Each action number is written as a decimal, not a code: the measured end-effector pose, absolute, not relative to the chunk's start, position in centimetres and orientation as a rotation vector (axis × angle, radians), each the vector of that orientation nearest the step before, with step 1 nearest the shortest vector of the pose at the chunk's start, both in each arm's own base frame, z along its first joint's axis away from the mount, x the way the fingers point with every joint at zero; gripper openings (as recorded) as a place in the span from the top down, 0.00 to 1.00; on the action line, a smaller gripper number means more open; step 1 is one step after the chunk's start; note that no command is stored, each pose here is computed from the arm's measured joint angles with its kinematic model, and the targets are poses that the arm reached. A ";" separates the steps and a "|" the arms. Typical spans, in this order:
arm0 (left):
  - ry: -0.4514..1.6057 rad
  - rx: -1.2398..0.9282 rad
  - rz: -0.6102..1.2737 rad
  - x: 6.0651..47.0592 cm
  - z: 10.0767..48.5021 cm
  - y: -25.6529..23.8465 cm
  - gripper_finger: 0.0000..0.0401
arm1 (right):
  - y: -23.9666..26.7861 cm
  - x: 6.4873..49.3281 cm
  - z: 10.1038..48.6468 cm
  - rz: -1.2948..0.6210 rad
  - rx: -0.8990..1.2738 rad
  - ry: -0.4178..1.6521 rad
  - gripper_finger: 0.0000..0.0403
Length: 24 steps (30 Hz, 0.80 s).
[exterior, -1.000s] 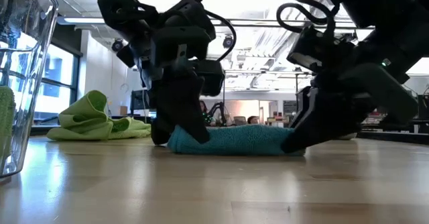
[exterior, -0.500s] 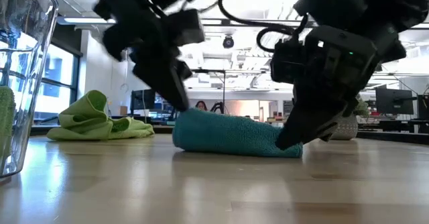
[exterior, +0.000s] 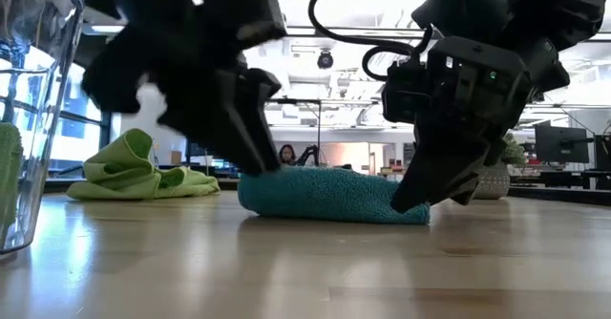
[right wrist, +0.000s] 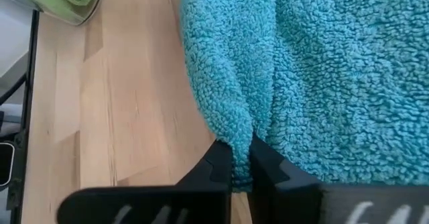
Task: Roll microfiber towels into tight, uniform cylinder then place into a basket
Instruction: Roll the blue microfiber cloth
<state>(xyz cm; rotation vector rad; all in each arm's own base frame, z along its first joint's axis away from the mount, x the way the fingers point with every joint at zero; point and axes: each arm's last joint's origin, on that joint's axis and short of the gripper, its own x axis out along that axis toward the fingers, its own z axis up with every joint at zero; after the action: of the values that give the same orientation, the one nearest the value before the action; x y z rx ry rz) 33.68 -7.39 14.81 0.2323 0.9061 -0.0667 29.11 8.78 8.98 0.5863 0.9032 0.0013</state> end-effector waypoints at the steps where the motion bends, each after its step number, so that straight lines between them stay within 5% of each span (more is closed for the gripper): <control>1: 0.907 0.254 -0.063 33.8 14.4 -7.4 0.63 | 8.8 29.1 9.0 0.001 0.589 0.902 0.99; 14: 0.924 0.534 0.063 34.6 12.1 -6.9 0.60 | 8.8 29.2 9.0 -0.008 0.611 0.897 0.99; 24: 0.959 0.249 -0.047 35.6 10.5 -4.1 0.60 | 8.8 29.2 9.0 0.004 0.598 0.892 0.98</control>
<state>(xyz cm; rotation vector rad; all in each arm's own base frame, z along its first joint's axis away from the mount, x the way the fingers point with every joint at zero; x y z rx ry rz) 35.59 -4.06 10.55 0.2495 0.9587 -0.0473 29.17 8.81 9.00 0.5976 0.8925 0.0039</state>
